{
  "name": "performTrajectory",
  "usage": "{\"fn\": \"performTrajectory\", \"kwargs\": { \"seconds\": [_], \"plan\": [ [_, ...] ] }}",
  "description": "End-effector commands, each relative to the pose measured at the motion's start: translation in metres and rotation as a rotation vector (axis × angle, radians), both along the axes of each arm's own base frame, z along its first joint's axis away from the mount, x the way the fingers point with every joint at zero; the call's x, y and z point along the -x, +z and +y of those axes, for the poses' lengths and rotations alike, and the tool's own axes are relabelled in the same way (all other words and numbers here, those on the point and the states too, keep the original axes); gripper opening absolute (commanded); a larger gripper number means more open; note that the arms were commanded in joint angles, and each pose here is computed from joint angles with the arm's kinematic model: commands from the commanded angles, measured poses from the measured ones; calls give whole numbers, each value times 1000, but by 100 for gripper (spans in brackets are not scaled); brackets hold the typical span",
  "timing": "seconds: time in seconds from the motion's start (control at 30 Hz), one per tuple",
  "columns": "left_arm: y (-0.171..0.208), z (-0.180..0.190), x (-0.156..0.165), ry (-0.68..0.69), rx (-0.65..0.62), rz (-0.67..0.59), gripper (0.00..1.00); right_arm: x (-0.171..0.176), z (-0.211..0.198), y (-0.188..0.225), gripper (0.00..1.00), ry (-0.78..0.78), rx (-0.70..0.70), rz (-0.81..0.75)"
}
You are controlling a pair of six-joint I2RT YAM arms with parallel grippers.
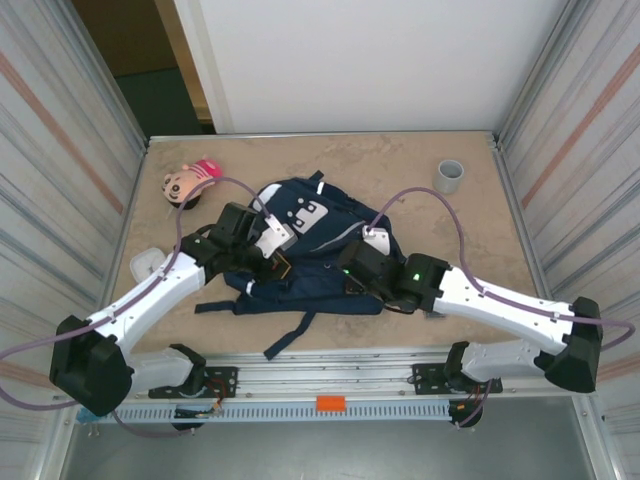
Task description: Pack the student bag
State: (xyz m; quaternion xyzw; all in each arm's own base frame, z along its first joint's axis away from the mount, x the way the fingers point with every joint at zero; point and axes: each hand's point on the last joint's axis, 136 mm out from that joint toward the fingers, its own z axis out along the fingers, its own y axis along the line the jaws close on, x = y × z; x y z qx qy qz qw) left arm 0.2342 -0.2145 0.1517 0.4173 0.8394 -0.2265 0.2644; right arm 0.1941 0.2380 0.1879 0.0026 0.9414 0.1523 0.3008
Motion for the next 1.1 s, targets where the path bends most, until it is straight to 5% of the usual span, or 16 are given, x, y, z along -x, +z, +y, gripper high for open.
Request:
{"fn": "performTrajectory", "kwargs": {
  "seconds": [0.0, 0.33, 0.5, 0.6, 0.83, 1.07],
  "plan": [
    [4, 23, -9, 87, -66, -41, 5, 12, -8, -22, 0, 104, 72, 53],
    [30, 31, 2, 423, 188, 95, 62, 16, 32, -33, 0, 243, -15, 91],
    [-5, 57, 11, 816, 316, 397, 69, 18, 38, -34, 0, 260, -36, 101],
    [-28, 62, 17, 939, 366, 545, 70, 21, 42, -38, 0, 271, -44, 115],
    [-56, 70, -10, 1046, 425, 533, 69, 32, 63, -47, 0, 323, -50, 138],
    [-50, 94, -75, 1101, 509, 466, 68, 39, 110, -53, 0, 379, -122, 141]
  ]
}}
